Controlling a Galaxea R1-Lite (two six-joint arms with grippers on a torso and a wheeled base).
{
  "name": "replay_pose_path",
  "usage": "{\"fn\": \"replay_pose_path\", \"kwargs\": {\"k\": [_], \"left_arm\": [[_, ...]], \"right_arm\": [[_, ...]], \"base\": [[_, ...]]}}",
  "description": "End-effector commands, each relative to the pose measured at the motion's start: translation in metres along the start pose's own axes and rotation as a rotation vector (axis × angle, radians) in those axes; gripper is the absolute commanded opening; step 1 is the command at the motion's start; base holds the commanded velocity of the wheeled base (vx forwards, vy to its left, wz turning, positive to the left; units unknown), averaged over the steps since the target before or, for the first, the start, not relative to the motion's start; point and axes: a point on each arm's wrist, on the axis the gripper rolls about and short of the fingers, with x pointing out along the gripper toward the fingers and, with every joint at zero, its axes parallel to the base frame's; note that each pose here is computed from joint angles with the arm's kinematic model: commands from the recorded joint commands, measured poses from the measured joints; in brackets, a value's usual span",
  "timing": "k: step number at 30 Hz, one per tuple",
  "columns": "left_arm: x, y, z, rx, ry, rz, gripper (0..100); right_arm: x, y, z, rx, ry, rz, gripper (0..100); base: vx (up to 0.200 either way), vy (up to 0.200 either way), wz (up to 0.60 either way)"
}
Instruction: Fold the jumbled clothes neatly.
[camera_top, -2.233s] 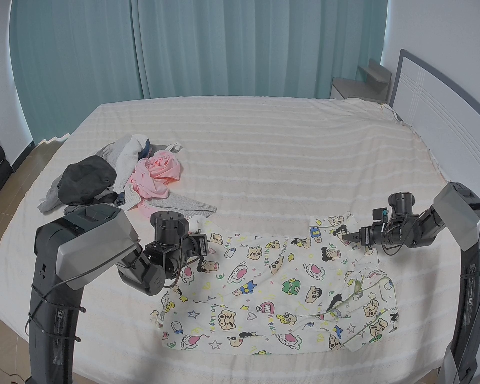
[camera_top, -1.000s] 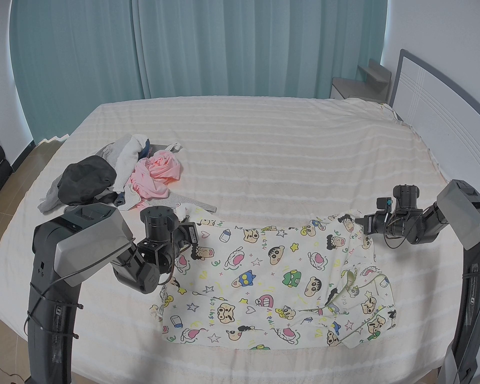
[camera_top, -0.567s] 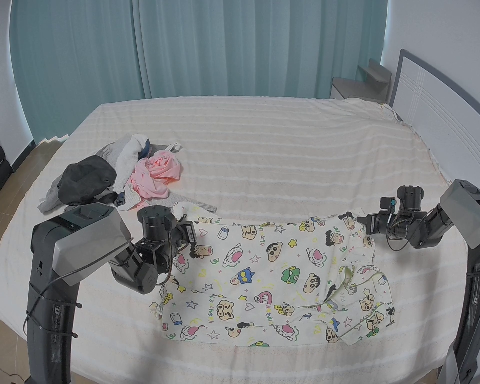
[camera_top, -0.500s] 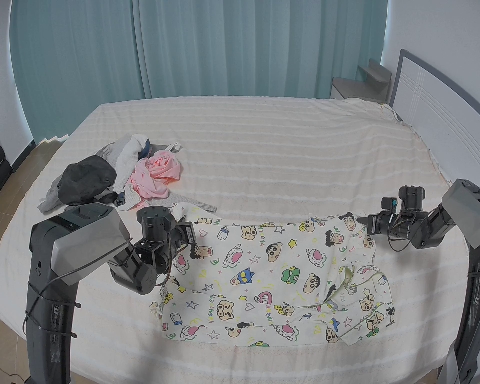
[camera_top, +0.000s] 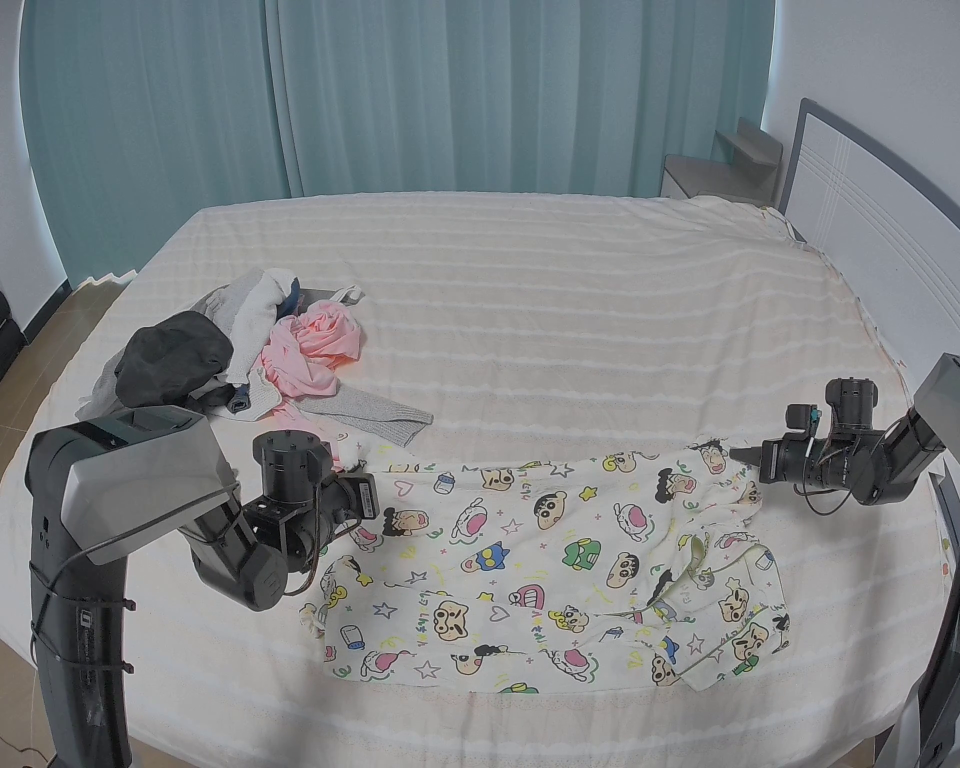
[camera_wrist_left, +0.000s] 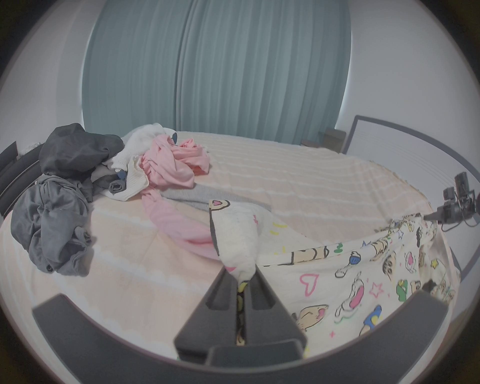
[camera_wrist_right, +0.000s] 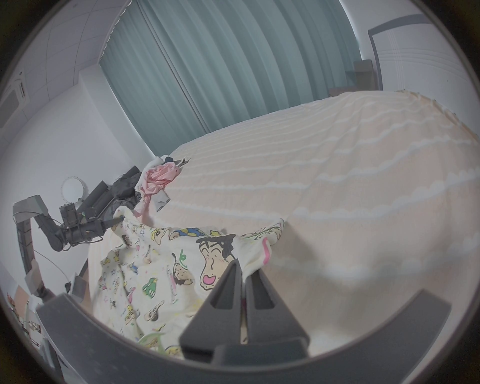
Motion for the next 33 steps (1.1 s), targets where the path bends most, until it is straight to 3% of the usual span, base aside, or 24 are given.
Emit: {"fn": "replay_pose_path", "kwargs": {"k": [1,10,16,33], "left_arm": [[-0.016,0.003,0.001,0.026,0.017,-0.019,0],[-0.036,0.006,0.0,0.032,0.013,-0.021,0],[-0.052,0.01,-0.015,0.039,0.058,-0.022,0],[-0.084,0.015,-0.058,0.057,0.135,-0.068,0]], "right_arm": [[-0.022,0.007,-0.005,0.017,0.016,0.033,0],[-0.047,0.017,-0.023,0.025,0.061,0.066,0],[-0.056,0.023,-0.049,0.016,0.13,0.078,0],[-0.069,0.036,-0.084,0.016,0.233,0.099,0]], "base": [[0.0,0.0,0.0],[0.0,0.0,0.0],[0.0,0.0,0.0],[0.0,0.0,0.0]]}}
